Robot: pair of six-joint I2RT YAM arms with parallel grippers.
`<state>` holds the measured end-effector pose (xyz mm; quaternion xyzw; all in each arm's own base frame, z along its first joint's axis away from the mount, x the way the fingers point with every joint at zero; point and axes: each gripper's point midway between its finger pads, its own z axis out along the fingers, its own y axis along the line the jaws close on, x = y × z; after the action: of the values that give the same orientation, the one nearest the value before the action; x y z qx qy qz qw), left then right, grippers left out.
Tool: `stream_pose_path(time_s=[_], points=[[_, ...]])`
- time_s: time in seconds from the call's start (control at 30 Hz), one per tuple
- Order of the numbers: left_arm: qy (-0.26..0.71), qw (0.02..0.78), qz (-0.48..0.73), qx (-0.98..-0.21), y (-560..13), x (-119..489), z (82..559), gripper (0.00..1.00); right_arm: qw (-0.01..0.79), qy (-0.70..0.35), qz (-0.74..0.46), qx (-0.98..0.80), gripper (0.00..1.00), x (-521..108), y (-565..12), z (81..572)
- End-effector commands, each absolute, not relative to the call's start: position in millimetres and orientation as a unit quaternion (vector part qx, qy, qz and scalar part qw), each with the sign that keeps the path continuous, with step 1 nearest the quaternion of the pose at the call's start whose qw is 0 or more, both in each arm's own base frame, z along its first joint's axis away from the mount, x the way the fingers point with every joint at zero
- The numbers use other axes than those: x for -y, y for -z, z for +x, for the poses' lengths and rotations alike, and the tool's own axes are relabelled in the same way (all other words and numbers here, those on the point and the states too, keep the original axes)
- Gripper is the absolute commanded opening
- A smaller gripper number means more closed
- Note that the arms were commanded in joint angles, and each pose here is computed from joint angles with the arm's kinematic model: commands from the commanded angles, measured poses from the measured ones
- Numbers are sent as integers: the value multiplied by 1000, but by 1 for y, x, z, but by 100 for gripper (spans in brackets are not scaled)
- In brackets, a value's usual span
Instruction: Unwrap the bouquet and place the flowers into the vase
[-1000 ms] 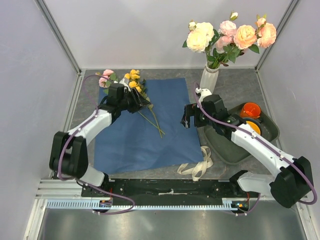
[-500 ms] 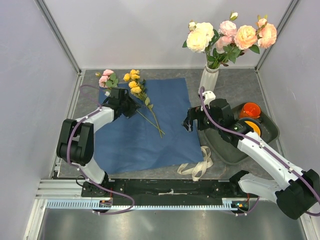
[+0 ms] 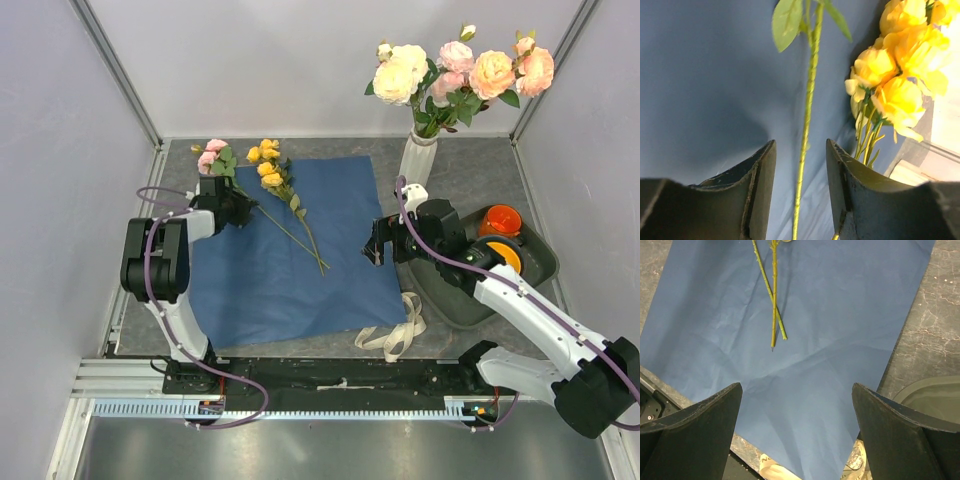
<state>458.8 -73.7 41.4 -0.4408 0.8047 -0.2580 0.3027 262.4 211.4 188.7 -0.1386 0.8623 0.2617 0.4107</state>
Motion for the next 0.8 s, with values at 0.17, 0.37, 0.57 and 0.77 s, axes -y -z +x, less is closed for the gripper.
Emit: stream_pose_path(time_s=[0.17, 0.37, 0.57, 0.77], points=[[251, 371, -438, -779, -52, 62, 511, 39, 433, -246, -135, -857, 98, -206, -201, 268], [242, 387, -422, -784, -50, 59, 522, 30, 437, -241, -128, -857, 98, -203, -209, 269], [232, 396, -408, -790, -50, 57, 527, 29, 437, -251, -114, -856, 98, -203, -218, 266], [255, 373, -394, -801, -38, 70, 522, 34, 441, -258, -103, -854, 98, -202, -225, 264]])
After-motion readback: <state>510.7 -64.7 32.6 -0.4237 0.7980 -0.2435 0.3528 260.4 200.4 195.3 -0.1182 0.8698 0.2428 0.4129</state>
